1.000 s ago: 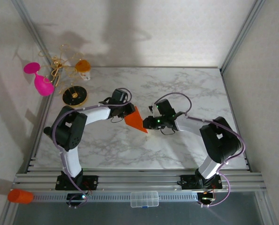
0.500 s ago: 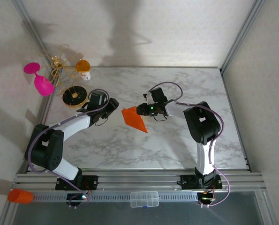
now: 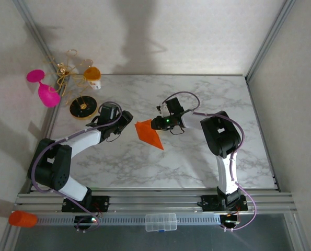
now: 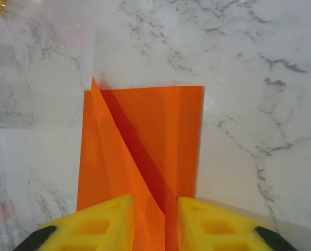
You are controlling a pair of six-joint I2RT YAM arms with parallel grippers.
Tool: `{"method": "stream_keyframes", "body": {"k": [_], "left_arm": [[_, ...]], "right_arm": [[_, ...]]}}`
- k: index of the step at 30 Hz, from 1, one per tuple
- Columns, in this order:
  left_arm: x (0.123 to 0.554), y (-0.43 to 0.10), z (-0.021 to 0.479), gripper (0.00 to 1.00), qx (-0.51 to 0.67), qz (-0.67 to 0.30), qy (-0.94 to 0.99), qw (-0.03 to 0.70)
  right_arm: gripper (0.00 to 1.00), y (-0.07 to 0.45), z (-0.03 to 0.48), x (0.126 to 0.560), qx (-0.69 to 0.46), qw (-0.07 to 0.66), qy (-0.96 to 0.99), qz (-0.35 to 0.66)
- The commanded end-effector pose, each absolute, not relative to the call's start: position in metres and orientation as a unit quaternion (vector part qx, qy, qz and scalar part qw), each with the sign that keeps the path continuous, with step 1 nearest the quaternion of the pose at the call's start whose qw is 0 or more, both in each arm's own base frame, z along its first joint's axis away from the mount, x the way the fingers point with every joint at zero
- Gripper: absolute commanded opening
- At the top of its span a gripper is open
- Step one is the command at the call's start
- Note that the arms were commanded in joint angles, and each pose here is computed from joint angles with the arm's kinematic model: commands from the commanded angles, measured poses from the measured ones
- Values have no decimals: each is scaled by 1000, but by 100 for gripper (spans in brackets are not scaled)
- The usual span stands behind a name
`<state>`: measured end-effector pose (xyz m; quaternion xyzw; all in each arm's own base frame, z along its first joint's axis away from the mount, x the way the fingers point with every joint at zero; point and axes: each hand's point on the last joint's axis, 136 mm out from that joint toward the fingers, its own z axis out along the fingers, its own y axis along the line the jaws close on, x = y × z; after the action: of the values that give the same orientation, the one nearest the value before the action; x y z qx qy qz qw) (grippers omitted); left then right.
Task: Fold a paper plane with a square sheet of paper (pick it up from the middle)
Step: Pick up the paper from the center of the table.
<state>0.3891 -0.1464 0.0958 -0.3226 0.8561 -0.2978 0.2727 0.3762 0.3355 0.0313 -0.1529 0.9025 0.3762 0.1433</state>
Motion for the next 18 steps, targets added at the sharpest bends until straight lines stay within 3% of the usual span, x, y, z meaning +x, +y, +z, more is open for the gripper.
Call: {"method": "stream_keyframes", "body": {"k": [1,7,18], "left_arm": [[390,-146,95,63,-329,-304,852,272],[389,-145,95,64,-329,-303,852,272],[388,-149,94,64,-324,-312,852,266]], "right_arm": [[26,339,31,369,-165,128,896,392],[20,338,29,367,-165,128,897,391],[18,342,19,360,-179,110,894,397]]}}
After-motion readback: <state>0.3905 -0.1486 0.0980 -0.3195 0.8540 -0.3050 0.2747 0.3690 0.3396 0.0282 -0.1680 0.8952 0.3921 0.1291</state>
